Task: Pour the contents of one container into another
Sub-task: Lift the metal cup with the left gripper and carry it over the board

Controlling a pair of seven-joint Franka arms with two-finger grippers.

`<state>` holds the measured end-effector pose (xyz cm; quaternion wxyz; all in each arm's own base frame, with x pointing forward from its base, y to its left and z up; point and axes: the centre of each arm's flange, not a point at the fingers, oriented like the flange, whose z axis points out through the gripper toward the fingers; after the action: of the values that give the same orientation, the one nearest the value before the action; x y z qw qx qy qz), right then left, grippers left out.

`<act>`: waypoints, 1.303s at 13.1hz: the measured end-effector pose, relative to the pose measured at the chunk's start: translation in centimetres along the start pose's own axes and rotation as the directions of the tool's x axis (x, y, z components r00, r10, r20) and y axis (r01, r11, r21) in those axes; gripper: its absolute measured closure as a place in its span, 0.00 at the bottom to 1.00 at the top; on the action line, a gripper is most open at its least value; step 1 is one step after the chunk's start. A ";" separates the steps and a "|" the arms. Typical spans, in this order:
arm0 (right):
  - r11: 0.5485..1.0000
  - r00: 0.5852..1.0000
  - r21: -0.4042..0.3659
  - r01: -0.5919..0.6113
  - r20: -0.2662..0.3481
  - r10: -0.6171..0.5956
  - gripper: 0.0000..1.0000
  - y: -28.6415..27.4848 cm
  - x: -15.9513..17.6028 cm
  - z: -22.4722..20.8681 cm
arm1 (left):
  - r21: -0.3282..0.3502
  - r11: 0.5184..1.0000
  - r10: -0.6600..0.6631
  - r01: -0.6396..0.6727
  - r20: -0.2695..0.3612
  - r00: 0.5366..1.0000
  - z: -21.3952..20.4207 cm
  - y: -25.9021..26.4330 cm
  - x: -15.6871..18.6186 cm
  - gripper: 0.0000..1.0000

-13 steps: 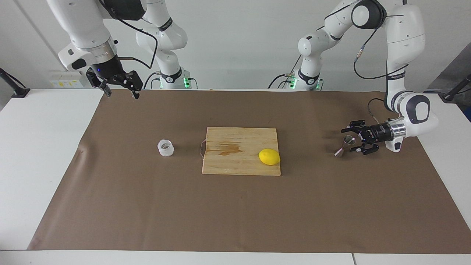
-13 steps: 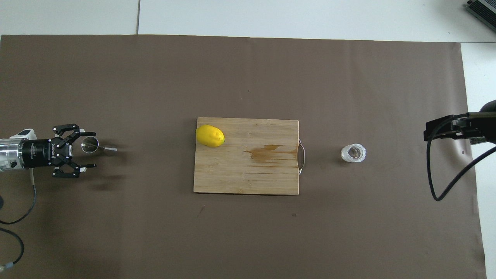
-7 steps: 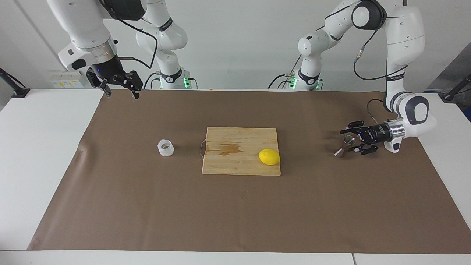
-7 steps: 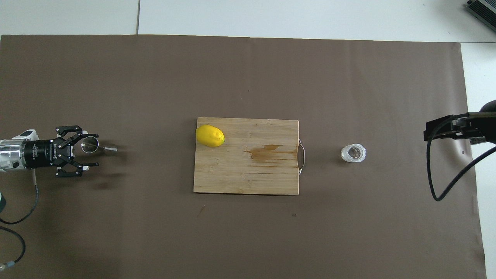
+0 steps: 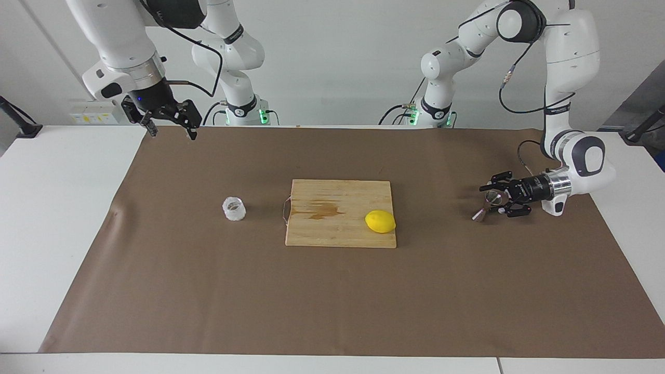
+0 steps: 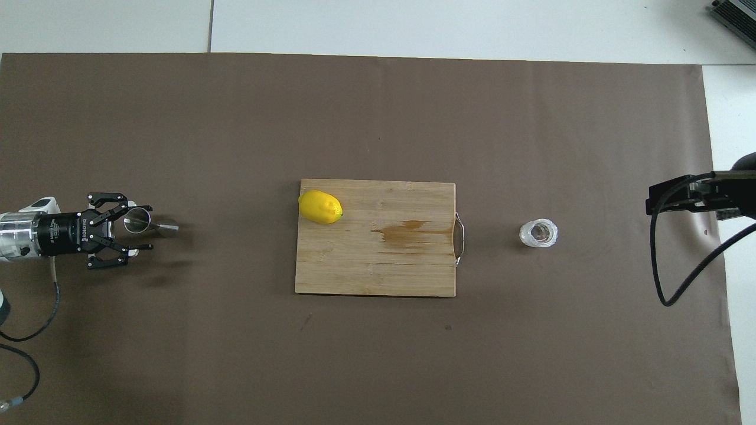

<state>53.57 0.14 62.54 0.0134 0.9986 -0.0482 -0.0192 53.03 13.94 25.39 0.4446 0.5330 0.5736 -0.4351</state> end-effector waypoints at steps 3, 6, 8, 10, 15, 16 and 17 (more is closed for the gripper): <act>1.000 1.000 0.000 0.000 0.000 0.000 0.00 0.0 0.0 0.0 | 0.000 1.000 0.003 -0.003 0.009 1.000 0.1 0.0 -0.1 0.42; 1.000 1.000 0.000 0.000 0.000 0.000 0.00 0.0 0.0 0.0 | 0.000 1.000 0.005 -0.005 0.011 1.000 0.1 0.0 -0.1 0.56; 1.000 1.000 0.000 0.000 0.000 0.000 0.00 0.0 0.0 0.0 | -0.004 1.000 0.006 -0.006 0.018 1.000 0.1 0.1 -0.2 0.56; 1.000 1.000 0.000 0.000 0.000 0.000 0.00 0.0 0.0 0.0 | -0.018 1.000 0.011 -0.010 0.045 0.999 0.1 0.3 -0.6 0.56; 1.000 1.000 0.000 0.000 0.000 0.000 0.00 0.0 0.0 0.0 | -0.024 0.998 0.066 -0.064 0.133 0.989 1.4 1.4 -3.8 0.56; 1.000 1.000 0.000 0.000 0.000 0.000 0.00 0.0 0.0 0.0 | -0.013 0.997 0.082 -0.081 0.146 0.986 2.2 1.6 -4.8 0.56; 1.000 1.000 0.000 0.000 0.000 0.000 0.00 0.0 0.0 0.0 | 0.006 0.995 0.097 -0.100 0.152 0.984 3.3 1.8 -5.9 0.56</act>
<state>53.57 0.14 62.54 0.0134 0.9986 -0.0482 -0.0192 55.18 9.46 30.30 0.5041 0.5292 0.5083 -0.4555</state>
